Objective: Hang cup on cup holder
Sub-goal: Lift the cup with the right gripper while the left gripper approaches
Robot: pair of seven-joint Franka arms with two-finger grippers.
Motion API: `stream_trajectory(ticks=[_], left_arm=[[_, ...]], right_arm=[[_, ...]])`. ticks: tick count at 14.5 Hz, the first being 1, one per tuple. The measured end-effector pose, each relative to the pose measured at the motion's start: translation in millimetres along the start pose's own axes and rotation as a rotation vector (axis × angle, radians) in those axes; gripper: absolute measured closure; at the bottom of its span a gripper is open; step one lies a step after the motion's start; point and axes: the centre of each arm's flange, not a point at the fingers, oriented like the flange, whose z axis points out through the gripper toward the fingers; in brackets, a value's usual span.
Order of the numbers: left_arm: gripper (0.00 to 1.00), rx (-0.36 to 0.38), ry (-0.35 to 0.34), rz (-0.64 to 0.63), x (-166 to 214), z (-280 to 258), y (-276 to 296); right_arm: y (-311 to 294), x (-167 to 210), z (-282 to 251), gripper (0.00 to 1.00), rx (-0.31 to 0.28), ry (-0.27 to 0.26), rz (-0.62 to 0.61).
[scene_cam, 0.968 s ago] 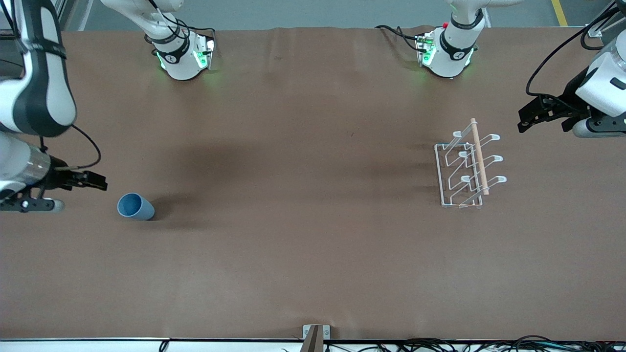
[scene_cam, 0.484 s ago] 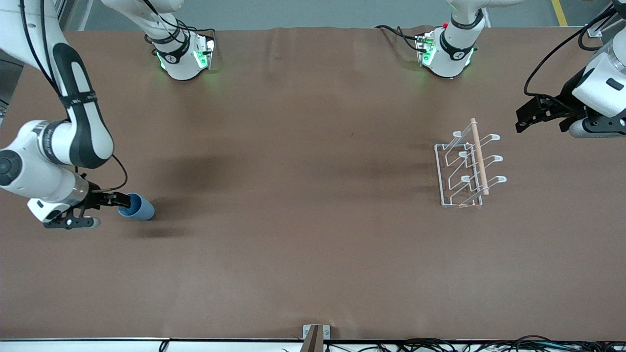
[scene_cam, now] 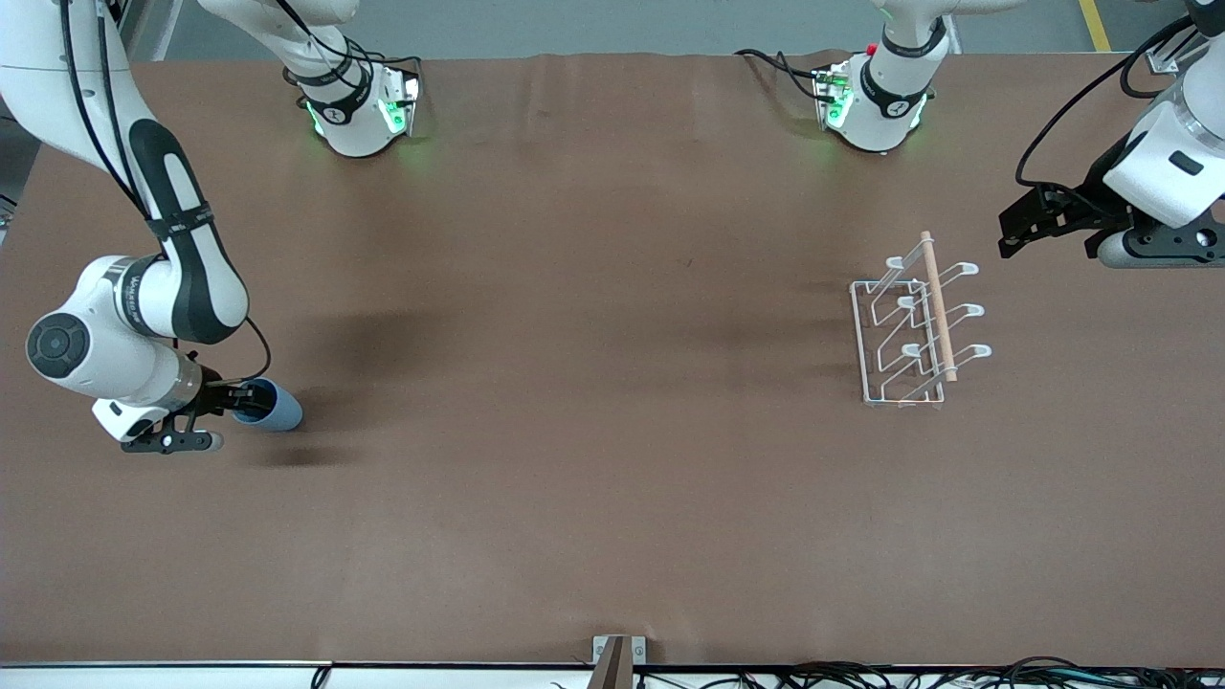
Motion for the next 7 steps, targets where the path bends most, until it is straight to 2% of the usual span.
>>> stream_trajectory(ticks=[3, 7], left_arm=[[0.00, 0.000, 0.000, 0.000, 0.0, 0.0, 0.1], [0.00, 0.000, 0.000, 0.000, 0.0, 0.0, 0.2]], right_arm=[[-0.1, -0.8, 2.4, 0.59, 0.000, -0.001, 0.000], [6.8, -0.1, 0.2, 0.96, -0.001, 0.007, 0.008]])
